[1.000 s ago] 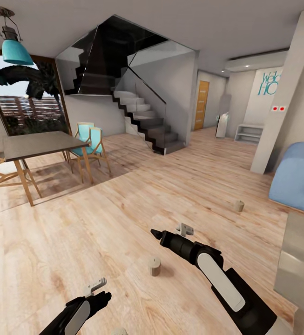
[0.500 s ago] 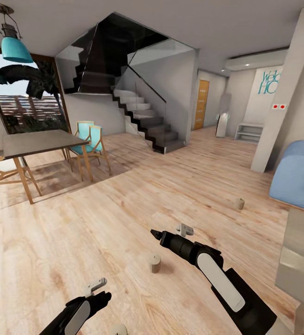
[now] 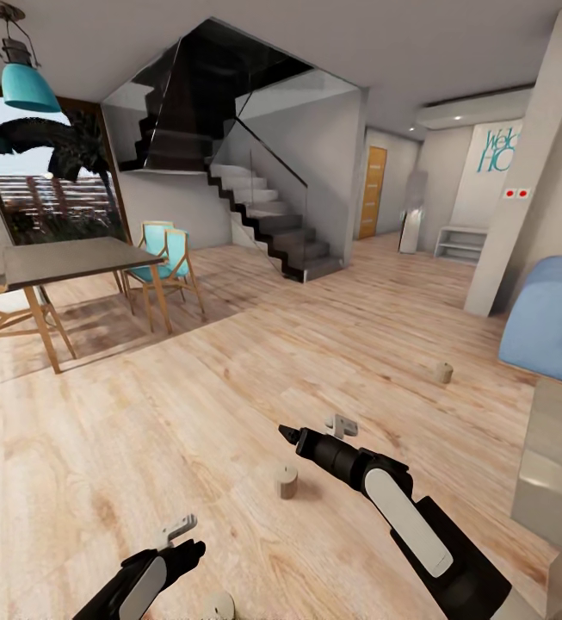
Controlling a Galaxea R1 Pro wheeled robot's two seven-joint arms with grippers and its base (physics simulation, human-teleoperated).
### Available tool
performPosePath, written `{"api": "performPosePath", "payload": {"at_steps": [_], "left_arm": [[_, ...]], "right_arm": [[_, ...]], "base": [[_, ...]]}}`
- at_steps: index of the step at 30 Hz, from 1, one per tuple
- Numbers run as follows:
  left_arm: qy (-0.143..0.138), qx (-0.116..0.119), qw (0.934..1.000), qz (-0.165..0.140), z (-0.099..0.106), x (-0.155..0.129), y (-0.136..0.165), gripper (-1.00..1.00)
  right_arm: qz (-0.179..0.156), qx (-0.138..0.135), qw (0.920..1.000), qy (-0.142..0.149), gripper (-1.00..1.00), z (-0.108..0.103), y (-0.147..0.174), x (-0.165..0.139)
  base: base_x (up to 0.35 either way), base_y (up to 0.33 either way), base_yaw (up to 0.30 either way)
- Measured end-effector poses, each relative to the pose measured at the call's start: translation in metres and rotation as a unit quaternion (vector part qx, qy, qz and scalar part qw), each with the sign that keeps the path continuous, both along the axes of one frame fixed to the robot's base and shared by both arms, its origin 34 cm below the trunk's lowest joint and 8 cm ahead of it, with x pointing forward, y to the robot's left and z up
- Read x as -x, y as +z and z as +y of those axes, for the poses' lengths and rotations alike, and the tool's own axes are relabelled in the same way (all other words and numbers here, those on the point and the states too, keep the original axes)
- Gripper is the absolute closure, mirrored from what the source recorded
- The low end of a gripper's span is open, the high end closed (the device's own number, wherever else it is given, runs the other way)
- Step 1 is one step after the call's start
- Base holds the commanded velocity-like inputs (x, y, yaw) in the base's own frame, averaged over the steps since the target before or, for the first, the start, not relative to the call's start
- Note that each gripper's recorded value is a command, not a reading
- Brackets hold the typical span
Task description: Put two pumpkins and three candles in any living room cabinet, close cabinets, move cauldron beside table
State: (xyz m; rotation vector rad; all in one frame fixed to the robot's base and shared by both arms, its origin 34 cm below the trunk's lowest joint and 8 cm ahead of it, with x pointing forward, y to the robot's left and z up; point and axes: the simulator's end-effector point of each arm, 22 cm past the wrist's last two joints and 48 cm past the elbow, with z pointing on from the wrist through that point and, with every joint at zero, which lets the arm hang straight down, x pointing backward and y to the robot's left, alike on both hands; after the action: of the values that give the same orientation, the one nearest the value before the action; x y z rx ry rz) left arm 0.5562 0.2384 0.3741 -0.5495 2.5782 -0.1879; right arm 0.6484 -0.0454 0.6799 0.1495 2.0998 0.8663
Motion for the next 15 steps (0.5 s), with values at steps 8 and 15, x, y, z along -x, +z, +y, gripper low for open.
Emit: {"api": "performPosePath", "payload": {"at_steps": [8, 15], "left_arm": [[0.010, -0.006, 0.9999, -0.006, 0.006, 0.005, -0.020, -1.00], [0.022, -0.024, 0.9995, 0.001, 0.015, 0.012, -0.038, -1.00]], "right_arm": [[0.001, 0.001, 1.0000, -0.001, -1.00, -0.001, -0.019, 0.004], [0.002, 0.001, 1.0000, -0.001, -1.00, -0.001, -0.034, 0.007]], "base": [[0.000, 0.000, 0.000], [0.000, 0.000, 0.000]]}}
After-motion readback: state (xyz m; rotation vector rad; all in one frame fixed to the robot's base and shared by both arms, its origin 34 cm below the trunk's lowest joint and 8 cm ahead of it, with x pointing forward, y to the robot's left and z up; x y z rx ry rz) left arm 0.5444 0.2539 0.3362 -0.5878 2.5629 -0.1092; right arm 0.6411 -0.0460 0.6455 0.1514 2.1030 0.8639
